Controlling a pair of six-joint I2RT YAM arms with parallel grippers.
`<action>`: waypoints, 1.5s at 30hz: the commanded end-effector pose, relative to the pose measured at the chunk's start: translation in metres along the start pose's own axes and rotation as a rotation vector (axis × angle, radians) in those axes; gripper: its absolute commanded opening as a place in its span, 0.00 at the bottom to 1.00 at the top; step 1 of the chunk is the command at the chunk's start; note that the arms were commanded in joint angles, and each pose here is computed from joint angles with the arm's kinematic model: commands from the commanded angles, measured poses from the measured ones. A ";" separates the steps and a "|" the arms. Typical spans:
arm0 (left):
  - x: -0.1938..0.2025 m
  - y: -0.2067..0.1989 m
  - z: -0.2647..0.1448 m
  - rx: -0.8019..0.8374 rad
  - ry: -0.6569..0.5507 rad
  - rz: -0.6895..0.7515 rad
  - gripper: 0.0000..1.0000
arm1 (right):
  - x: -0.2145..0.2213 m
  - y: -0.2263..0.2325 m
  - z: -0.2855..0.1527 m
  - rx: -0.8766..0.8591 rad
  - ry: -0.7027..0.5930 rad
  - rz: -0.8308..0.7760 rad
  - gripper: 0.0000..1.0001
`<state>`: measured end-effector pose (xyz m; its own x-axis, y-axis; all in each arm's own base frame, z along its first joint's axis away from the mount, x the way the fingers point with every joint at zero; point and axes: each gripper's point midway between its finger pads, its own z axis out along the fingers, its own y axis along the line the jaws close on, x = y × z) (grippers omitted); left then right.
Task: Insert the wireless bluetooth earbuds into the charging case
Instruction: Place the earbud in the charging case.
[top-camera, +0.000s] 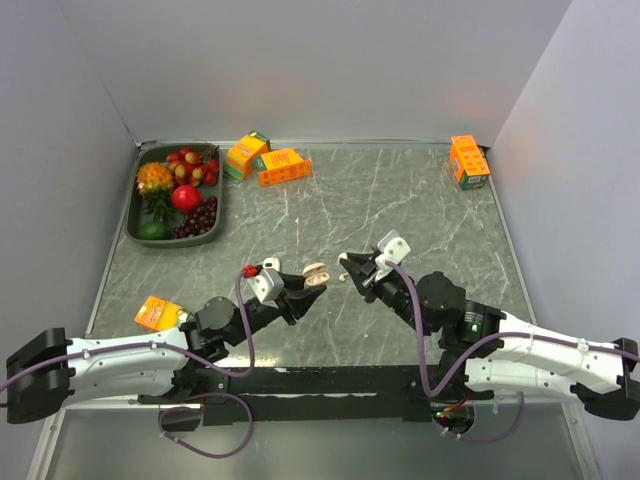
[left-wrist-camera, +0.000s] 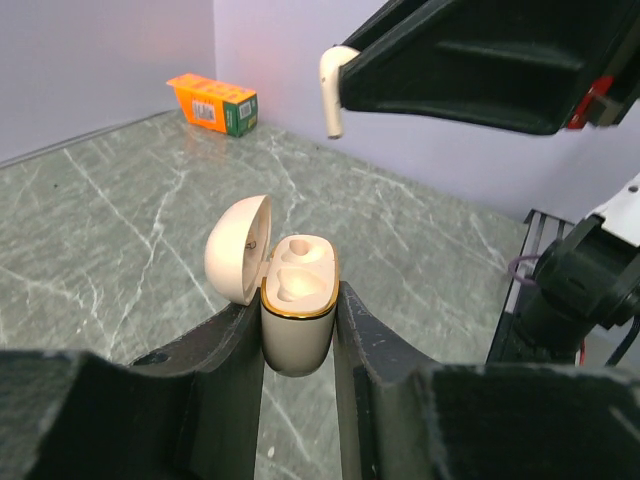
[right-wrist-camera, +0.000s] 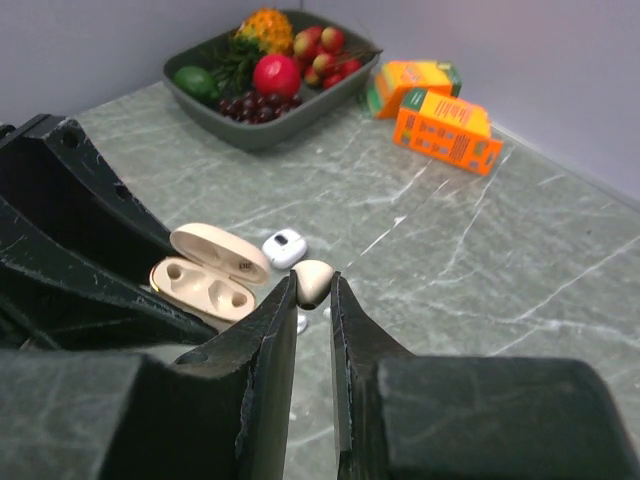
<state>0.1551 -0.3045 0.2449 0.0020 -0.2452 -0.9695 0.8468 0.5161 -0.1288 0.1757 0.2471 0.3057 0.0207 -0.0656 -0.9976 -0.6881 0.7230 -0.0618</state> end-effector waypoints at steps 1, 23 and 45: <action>-0.047 -0.008 0.013 0.027 -0.155 -0.030 0.01 | -0.037 -0.011 0.002 0.099 -0.152 0.014 0.00; -0.060 -0.009 0.015 0.029 -0.206 -0.065 0.01 | -0.032 0.019 0.003 0.025 -0.142 0.049 0.00; -0.067 -0.011 0.009 0.060 -0.300 0.062 0.01 | -0.040 0.027 -0.006 -0.022 -0.169 0.037 0.00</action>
<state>0.1512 -0.3076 0.2929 0.0809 -0.4132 -0.9070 0.8747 0.4657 -0.1341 0.1561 0.2696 0.3228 0.0855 0.0173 -0.9962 -0.7017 0.7108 -0.0478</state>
